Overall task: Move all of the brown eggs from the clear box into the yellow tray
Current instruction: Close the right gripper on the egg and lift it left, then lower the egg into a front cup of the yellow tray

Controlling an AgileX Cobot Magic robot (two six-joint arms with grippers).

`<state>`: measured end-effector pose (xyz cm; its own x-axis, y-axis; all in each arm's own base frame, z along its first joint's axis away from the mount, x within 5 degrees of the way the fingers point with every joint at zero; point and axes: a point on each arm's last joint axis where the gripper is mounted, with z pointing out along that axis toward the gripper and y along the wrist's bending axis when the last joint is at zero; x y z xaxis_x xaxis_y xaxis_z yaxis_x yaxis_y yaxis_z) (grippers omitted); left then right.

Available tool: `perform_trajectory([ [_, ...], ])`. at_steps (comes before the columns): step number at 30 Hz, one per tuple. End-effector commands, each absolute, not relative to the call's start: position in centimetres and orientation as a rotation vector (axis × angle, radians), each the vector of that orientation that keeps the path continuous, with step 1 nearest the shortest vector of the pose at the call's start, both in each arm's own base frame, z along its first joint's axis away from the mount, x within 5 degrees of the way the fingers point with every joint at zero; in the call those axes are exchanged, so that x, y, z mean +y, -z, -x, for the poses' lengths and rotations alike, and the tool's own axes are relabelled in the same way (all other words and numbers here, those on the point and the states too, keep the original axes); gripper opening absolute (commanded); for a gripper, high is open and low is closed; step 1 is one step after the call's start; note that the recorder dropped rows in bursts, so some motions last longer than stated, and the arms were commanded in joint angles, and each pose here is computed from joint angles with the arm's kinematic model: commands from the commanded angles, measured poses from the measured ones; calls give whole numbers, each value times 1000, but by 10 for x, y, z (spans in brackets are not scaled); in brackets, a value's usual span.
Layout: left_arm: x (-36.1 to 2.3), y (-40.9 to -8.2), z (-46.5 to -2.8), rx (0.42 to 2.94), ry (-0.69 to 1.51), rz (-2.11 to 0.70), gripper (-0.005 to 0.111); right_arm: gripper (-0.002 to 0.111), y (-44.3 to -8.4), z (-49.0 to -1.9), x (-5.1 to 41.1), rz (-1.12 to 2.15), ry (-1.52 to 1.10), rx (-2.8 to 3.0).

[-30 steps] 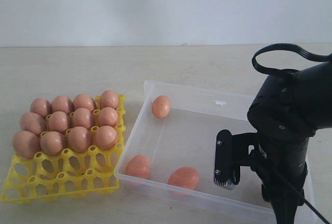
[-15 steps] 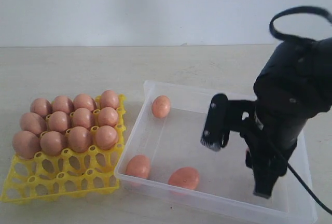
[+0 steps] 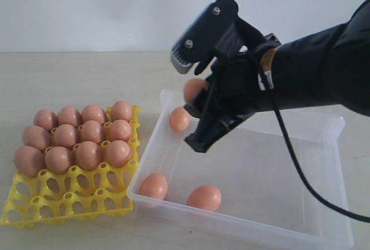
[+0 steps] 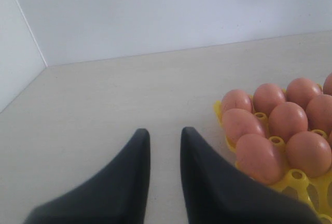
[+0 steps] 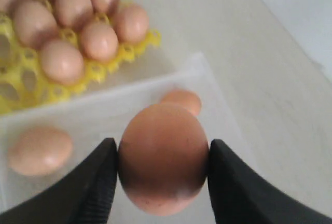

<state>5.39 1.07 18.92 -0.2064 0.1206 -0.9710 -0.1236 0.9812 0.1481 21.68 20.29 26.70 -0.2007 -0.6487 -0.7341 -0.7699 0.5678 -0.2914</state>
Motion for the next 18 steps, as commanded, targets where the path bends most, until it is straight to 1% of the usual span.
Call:
perform_trajectory([
  [1,11,-188,-54,1765,-220,7,22,0,-274,-210,231,1077,-349,1787],
  [4,11,-188,-54,1765,-220,7,22,0,-270,-204,250,1053,-442,1725],
  [12,11,-188,-54,1765,-220,7,22,0,-242,-197,294,981,-653,1617],
  [18,11,-188,-54,1765,-220,7,22,0,-216,-194,319,996,-721,1606],
])
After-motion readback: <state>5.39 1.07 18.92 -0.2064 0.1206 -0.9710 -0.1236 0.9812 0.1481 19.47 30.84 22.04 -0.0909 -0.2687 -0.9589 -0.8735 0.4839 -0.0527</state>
